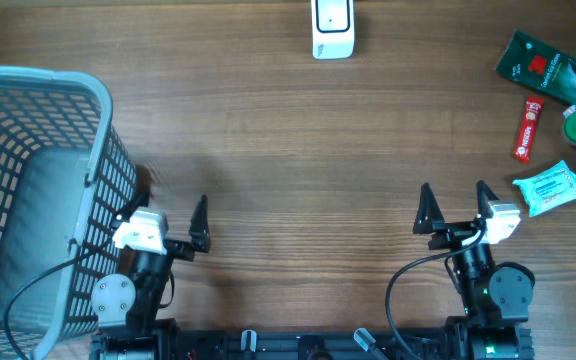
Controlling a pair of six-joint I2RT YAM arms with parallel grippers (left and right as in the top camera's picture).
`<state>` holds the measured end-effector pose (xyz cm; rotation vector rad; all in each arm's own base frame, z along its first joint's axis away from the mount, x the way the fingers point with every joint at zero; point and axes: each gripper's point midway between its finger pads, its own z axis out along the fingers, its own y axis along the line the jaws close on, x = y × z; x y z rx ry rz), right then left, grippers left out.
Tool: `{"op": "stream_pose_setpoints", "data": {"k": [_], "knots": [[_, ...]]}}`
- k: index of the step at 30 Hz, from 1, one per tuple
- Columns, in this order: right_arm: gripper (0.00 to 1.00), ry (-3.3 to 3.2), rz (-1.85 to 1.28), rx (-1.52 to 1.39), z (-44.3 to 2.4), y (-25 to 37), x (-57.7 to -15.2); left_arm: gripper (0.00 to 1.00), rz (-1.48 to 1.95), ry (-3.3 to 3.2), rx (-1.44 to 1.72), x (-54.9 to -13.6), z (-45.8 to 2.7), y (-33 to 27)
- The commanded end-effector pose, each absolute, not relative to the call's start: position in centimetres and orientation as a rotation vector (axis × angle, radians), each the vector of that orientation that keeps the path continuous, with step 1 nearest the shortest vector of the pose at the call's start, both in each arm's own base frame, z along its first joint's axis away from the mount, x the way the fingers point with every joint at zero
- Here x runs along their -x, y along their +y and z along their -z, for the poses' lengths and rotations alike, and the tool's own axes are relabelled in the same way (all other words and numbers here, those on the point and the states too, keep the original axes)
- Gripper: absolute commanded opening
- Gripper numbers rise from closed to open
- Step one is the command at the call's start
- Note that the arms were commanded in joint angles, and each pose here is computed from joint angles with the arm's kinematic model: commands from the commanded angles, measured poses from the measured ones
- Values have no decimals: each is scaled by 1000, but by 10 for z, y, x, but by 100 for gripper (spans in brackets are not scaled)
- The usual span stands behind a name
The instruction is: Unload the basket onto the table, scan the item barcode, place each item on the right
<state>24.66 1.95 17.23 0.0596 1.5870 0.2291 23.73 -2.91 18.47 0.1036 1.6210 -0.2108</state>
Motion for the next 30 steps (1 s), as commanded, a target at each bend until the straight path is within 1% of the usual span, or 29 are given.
{"op": "stream_pose_setpoints", "data": {"k": [1, 3, 6, 10, 13, 30], "knots": [[100, 1582, -218, -87, -173, 15, -247, 100, 133, 1640, 1, -242, -172, -10], [100, 1582, -218, -86, -173, 15, -247, 100, 118, 1663, 23, -244, -158, -6], [100, 1582, -218, -87, -173, 15, -247, 100, 112, 1644, 37, -245, -160, -4], [100, 1582, -218, -87, -173, 15, -247, 100, 118, 1610, 178, -246, -163, 11], [100, 1582, -218, -86, -173, 15, -247, 100, 121, 1639, 185, -246, -156, 11], [100, 1582, -218, -86, -173, 15, -247, 100, 92, 1632, 214, -245, -157, 20]]}}
